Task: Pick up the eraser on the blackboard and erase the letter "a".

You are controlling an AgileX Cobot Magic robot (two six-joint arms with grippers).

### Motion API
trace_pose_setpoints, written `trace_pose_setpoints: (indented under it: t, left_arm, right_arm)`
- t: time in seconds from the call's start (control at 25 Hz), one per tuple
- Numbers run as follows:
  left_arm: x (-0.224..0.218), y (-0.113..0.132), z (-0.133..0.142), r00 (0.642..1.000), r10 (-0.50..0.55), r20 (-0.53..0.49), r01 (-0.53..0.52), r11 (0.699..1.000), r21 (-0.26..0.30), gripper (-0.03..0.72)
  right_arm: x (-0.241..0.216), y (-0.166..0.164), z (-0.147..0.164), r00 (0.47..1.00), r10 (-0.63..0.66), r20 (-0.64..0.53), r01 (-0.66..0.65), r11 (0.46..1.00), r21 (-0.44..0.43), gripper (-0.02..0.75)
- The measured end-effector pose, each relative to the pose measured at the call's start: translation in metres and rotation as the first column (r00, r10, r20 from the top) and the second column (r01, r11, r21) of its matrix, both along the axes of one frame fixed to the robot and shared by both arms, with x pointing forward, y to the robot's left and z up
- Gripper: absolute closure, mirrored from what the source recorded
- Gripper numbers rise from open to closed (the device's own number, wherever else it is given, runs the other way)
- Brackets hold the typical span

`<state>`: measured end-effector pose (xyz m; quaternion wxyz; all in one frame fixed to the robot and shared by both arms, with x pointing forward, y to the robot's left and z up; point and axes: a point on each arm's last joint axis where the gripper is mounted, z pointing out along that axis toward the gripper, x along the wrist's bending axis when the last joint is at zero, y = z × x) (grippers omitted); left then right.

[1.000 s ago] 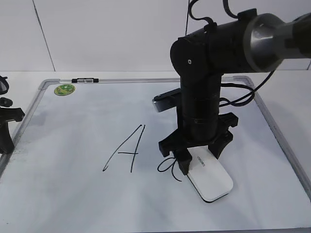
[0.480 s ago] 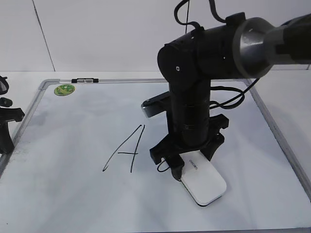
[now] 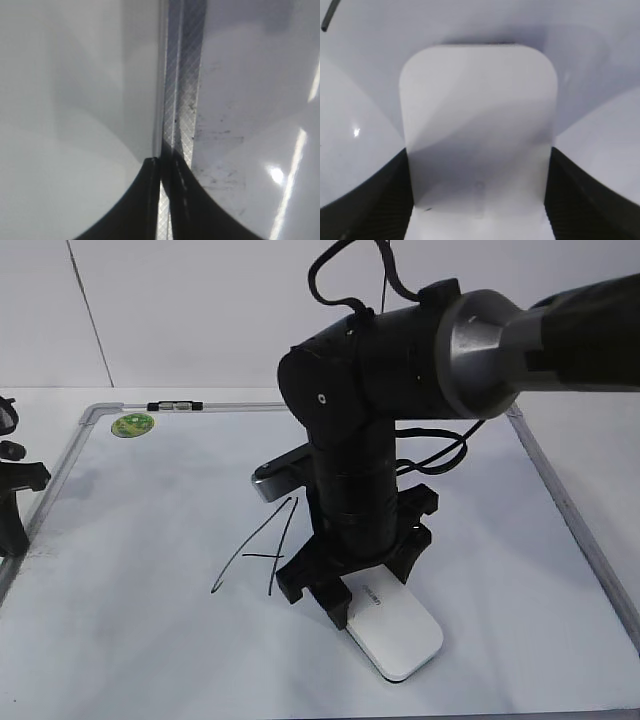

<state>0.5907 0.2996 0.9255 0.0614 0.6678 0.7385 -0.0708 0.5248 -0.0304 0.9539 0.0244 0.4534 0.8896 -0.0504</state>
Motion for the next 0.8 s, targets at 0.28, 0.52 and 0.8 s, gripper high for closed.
trace_pose_setpoints:
  t: [0.28,0.52,0.8]
  left_arm:
    - [0.000,0.000,0.000,1.000,0.000,0.000,0.000,1.000,0.000,0.671]
    - [0.000,0.000,0.000,1.000,0.000,0.000,0.000,1.000,0.000,0.671]
    - [0.000,0.000,0.000,1.000,0.000,0.000,0.000,1.000,0.000,0.671]
  right_arm:
    - [0.005,0.003,-0.001,1.000,0.003,-0.007,-0.003,1.000,-0.025,0.188]
    - [0.015,0.000,0.000,1.000,-0.025,0.000,0.025,1.000,-0.013,0.189]
    - [0.041,-0.027,0.000,0.991,-0.136,0.008,0.136,0.991,0.018,0.189]
